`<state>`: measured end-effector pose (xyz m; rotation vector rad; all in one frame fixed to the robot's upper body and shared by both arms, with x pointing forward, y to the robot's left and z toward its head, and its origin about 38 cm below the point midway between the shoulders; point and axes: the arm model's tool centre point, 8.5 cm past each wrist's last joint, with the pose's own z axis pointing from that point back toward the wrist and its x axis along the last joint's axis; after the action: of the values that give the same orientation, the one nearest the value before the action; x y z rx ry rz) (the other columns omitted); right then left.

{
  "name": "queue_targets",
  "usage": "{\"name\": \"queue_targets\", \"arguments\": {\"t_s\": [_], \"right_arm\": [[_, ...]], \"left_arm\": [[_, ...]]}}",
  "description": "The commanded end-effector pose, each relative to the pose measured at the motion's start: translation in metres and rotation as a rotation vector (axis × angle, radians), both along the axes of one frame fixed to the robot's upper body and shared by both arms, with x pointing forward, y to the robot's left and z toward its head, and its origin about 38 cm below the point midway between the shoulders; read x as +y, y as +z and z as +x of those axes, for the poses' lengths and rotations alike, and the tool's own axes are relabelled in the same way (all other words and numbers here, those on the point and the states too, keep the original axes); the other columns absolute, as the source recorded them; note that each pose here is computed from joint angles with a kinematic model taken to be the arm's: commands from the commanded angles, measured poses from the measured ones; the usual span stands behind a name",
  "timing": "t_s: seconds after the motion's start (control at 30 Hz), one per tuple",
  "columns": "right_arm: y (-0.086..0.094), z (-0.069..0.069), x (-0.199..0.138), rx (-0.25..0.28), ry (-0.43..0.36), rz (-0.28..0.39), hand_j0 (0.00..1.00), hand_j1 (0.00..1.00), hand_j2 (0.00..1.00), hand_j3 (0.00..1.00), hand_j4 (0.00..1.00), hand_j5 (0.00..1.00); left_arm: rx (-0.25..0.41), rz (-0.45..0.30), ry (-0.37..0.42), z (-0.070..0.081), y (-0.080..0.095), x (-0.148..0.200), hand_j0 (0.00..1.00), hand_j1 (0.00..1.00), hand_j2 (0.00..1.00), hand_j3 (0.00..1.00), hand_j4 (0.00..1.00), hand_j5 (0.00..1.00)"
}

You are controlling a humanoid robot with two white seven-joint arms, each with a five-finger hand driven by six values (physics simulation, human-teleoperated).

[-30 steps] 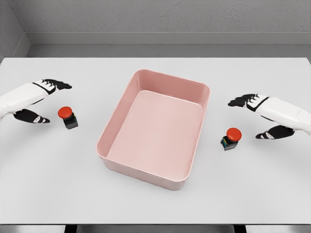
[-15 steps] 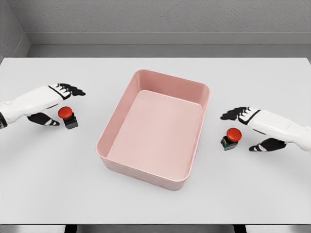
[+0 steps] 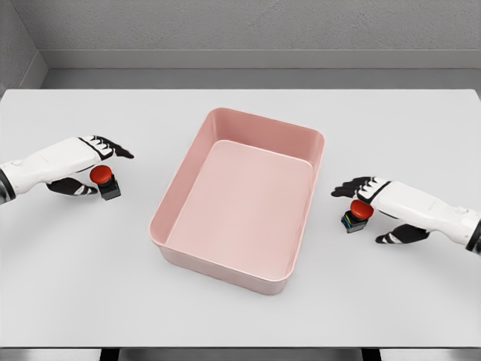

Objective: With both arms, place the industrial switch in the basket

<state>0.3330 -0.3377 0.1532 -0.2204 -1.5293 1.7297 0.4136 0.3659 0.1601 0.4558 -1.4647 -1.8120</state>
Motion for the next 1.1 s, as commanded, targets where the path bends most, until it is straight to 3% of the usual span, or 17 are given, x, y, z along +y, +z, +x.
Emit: {"name": "queue_targets", "arguments": {"t_s": [0.0,0.53,0.83,1.07], "right_arm": [[-0.002,0.0,0.001,0.001,-0.004,0.003,1.0,1.0,1.0,1.0,1.0,1.0],[-0.004,0.004,0.005,-0.019,-0.007,-0.043,0.97,0.97,0.97,0.97,0.97,0.97],[-0.006,0.005,0.012,-0.026,-0.004,-0.032,0.96,0.96,0.96,0.96,0.96,0.96],[-0.005,0.004,0.014,-0.028,0.004,-0.03,0.8,0.8,0.8,0.8,0.8,0.8]], "left_arm": [[0.0,-0.001,0.004,0.0,0.0,0.001,0.83,0.83,0.83,0.83,0.83,0.83],[0.008,-0.001,-0.01,-0.002,-0.003,-0.004,0.82,0.82,0.82,0.82,0.82,0.82],[0.009,0.0,-0.009,-0.002,-0.003,-0.002,0.65,0.65,0.65,0.65,0.65,0.65],[0.014,0.001,-0.007,-0.003,-0.004,-0.002,0.52,0.52,0.52,0.52,0.52,0.52]]}}
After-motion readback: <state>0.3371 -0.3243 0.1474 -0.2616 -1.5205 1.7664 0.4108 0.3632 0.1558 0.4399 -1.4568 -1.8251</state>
